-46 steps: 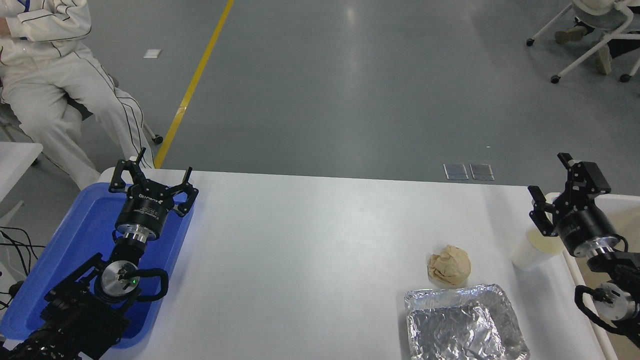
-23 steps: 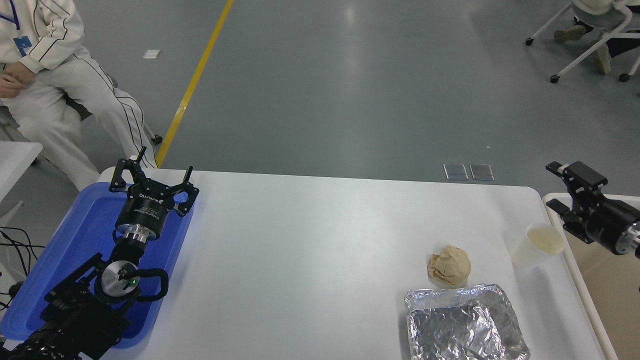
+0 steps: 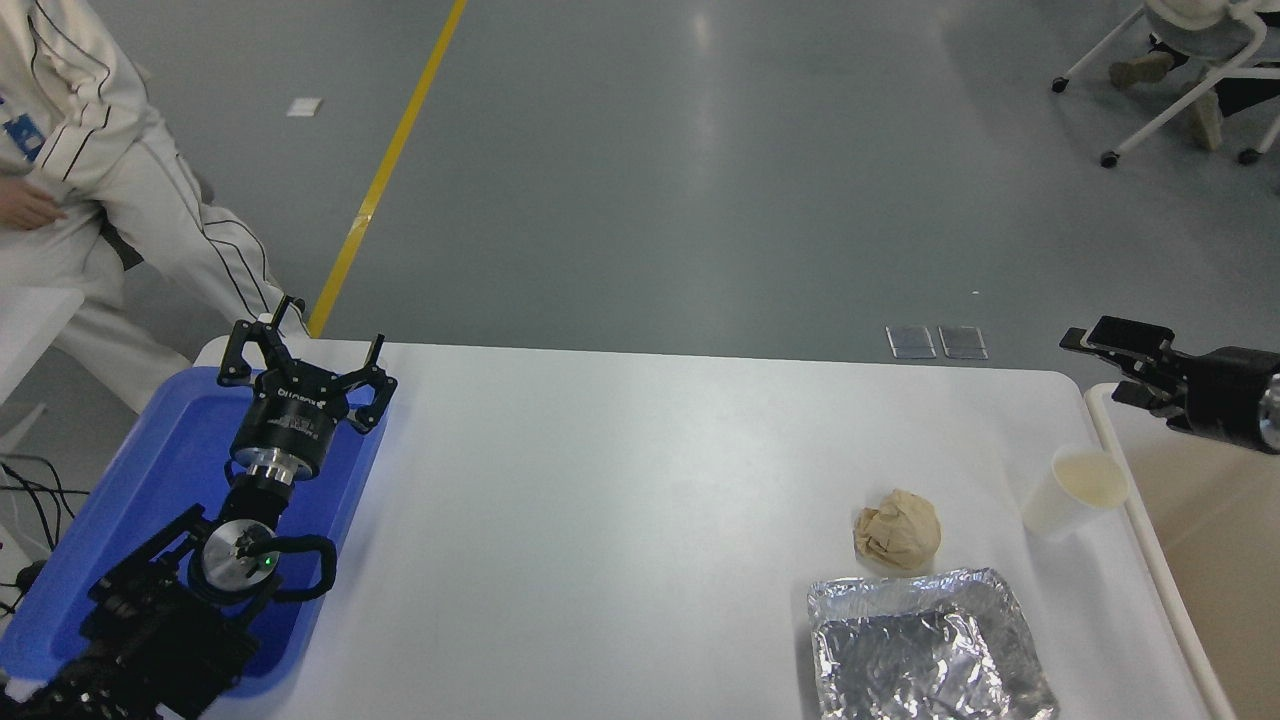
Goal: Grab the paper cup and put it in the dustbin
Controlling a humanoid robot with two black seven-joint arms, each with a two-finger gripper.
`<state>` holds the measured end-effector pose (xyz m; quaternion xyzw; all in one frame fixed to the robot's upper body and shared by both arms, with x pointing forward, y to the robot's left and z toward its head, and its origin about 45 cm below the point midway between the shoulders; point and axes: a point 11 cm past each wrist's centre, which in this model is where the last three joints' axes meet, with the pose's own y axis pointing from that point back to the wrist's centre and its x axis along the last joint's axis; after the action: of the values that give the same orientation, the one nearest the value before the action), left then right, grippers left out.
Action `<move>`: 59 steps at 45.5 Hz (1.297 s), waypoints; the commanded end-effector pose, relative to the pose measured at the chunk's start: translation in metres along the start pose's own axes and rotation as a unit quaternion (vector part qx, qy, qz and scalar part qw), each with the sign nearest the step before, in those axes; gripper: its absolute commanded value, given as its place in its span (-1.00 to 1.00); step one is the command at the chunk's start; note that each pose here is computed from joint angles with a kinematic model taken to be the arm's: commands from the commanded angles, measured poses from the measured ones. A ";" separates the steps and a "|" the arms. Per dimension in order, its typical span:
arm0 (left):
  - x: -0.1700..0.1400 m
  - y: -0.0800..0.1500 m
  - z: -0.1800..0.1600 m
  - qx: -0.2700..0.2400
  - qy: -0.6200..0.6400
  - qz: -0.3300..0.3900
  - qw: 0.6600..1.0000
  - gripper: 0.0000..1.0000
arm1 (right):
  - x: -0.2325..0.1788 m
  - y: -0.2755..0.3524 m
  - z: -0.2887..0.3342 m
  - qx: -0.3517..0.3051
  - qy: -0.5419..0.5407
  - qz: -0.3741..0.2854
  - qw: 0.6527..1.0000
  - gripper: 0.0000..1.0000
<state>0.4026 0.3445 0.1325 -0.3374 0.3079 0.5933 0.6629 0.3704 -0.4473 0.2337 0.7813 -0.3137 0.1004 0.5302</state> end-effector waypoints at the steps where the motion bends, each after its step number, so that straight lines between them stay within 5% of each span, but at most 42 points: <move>1: 0.000 0.000 0.000 0.001 0.000 -0.001 1.000 1.00 | -0.002 0.034 -0.023 -0.058 0.015 -0.105 0.993 1.00; 14: 0.000 0.000 0.000 0.000 0.000 -0.001 1.000 1.00 | 0.007 0.091 -0.027 -0.129 -0.048 -0.217 0.966 1.00; 35: 0.000 0.000 0.000 0.000 0.000 0.000 1.000 1.00 | 0.027 0.092 -0.123 -0.135 0.113 -0.239 0.955 1.00; 45: 0.001 0.000 0.000 0.000 0.000 0.001 1.000 1.00 | 0.008 0.087 -0.166 -0.152 0.237 -0.290 0.915 1.00; 59: 0.001 0.000 0.000 0.000 0.000 0.001 1.000 1.00 | 0.019 0.092 -0.195 -0.138 0.276 -0.259 0.915 1.00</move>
<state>0.4024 0.3446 0.1323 -0.3371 0.3080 0.5935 0.6628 0.3619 -0.3198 0.3841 0.7074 0.0281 0.0932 0.7001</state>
